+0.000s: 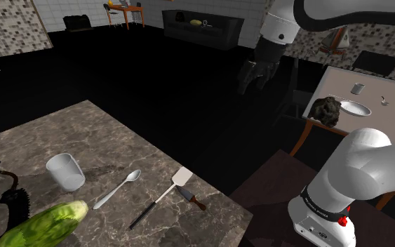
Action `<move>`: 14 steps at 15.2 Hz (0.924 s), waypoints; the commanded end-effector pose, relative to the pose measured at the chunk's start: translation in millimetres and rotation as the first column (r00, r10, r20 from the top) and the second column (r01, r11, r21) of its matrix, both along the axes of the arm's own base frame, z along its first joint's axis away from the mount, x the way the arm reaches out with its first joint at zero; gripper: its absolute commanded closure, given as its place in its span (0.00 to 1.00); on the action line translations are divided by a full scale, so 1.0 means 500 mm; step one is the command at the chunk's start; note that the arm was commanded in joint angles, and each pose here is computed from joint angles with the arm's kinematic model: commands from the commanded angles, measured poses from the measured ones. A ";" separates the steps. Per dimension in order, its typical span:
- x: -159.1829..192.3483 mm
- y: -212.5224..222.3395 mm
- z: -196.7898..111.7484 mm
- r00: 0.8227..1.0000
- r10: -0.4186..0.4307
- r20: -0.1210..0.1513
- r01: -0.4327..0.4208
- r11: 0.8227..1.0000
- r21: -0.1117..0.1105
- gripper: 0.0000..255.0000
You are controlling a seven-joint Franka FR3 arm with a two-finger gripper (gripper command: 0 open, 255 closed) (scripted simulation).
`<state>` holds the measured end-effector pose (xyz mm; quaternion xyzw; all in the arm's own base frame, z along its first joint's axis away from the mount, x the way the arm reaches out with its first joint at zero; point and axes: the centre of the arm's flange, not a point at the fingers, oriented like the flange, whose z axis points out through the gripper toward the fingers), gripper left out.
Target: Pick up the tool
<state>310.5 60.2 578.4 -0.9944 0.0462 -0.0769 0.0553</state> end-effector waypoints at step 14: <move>0.003 0.269 -0.309 0.999 0.007 -0.051 -0.009 0.999 -0.048 0.00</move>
